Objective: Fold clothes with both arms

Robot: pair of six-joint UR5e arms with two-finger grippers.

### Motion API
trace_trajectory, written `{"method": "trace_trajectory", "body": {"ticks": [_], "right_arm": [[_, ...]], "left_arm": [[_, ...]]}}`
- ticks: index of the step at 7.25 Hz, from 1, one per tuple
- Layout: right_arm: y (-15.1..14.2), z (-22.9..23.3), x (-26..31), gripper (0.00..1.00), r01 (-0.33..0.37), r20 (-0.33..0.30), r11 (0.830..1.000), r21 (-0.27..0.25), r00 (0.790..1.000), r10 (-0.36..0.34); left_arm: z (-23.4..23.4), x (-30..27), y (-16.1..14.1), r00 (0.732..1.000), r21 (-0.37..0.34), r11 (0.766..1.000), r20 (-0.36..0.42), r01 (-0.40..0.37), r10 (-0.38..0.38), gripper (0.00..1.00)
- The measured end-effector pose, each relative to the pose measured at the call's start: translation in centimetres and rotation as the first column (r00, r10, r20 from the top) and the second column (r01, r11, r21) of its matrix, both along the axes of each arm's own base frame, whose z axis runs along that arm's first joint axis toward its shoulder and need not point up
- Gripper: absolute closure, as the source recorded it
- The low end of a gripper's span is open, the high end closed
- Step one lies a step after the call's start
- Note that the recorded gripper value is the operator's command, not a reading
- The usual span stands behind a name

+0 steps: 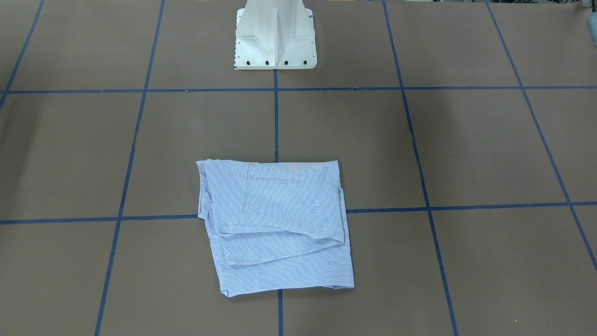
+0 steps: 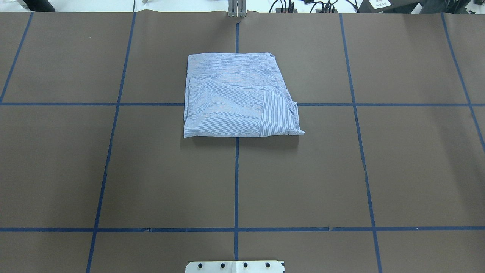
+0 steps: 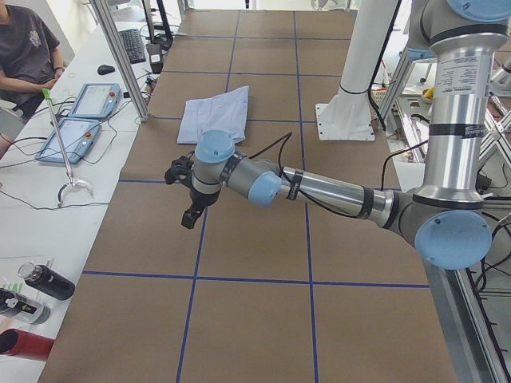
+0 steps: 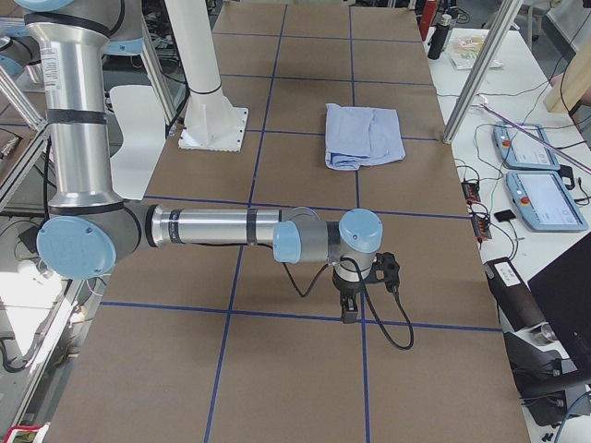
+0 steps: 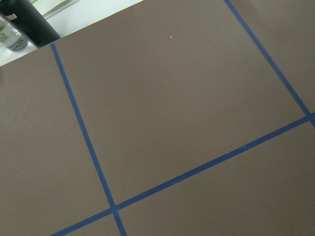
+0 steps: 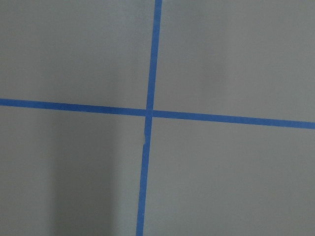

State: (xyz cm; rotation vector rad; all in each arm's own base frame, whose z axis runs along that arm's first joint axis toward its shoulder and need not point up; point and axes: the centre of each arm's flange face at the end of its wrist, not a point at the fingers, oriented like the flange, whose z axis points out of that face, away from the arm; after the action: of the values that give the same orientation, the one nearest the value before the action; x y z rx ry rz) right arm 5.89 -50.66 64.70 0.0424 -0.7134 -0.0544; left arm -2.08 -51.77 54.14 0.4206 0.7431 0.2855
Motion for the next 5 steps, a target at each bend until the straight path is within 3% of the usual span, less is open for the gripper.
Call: {"method": "trace_trajectory", "body": {"ticks": [2, 5], "right_arm": [[0.1, 0.3, 0.1, 0.0, -0.004, 0.001, 1.0, -0.005, 1.0, 0.004], [0.5, 0.8, 0.1, 0.0, -0.01, 0.003, 1.0, -0.015, 1.0, 0.011]], "left_arm": [[3.8, -0.9, 1.0, 1.0, -0.064, 0.998, -0.014, -0.008, 0.007, 0.0], [5.7, -1.4, 2.7, 1.0, -0.09, 0.996, -0.017, -0.006, 0.004, 0.0]]}}
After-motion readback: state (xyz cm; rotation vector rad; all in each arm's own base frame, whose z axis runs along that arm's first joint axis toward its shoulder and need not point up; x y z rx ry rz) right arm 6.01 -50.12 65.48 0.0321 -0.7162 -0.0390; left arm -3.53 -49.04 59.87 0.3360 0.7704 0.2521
